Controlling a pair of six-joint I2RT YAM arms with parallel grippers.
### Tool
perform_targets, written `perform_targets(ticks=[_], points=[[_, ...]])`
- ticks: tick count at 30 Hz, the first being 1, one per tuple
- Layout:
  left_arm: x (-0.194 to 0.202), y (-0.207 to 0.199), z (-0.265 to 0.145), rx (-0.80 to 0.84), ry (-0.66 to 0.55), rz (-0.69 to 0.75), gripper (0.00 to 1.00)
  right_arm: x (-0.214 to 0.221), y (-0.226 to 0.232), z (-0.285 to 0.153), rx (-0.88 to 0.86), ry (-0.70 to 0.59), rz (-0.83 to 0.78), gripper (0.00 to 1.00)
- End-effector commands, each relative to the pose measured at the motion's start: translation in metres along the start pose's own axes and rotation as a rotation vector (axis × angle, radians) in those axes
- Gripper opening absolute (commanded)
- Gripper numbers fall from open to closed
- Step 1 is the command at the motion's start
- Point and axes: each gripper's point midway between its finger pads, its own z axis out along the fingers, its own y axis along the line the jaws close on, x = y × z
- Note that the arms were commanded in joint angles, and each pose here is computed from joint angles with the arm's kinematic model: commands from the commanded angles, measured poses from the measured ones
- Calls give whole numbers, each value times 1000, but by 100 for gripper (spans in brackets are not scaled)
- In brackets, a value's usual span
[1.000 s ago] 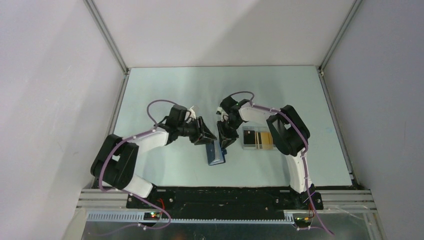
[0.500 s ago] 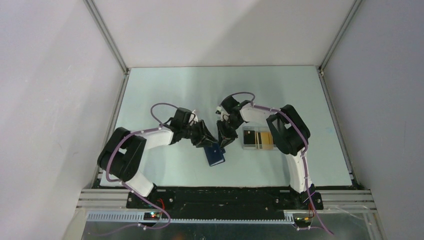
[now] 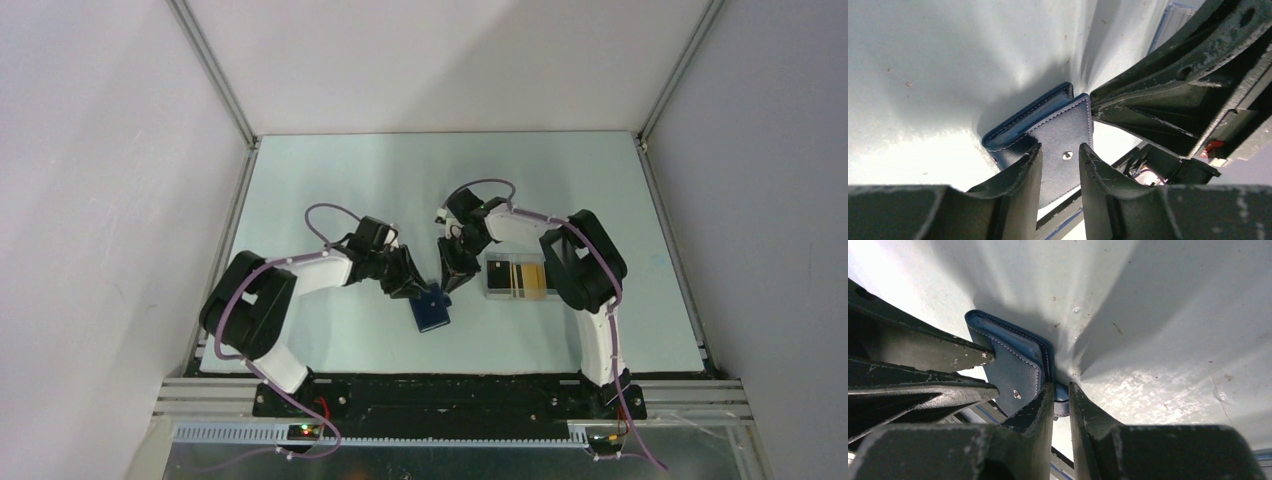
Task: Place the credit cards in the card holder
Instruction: Close the card holder at the center of the board.
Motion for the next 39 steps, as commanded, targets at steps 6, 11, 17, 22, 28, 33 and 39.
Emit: perform_targets(ticks=[6, 11, 17, 22, 28, 33, 39], points=[[4, 20, 8, -127, 9, 41, 36, 4, -8, -27, 122, -47, -85, 35], [3, 18, 3, -134, 2, 48, 36, 13, -8, -38, 257, -68, -164, 55], [2, 7, -2, -106, -3, 63, 37, 18, -20, -46, 357, -76, -207, 61], [1, 4, -4, -99, -6, 66, 39, 24, -24, -43, 372, -64, -233, 67], [-2, -4, -11, -83, -28, 55, 42, 20, -25, -26, 344, -89, -271, 70], [-5, -6, -17, -70, -48, 31, 47, 18, -23, -16, 307, -108, -328, 73], [-4, -4, -19, -59, -33, 10, 48, 12, -11, -4, 234, -127, -393, 76]])
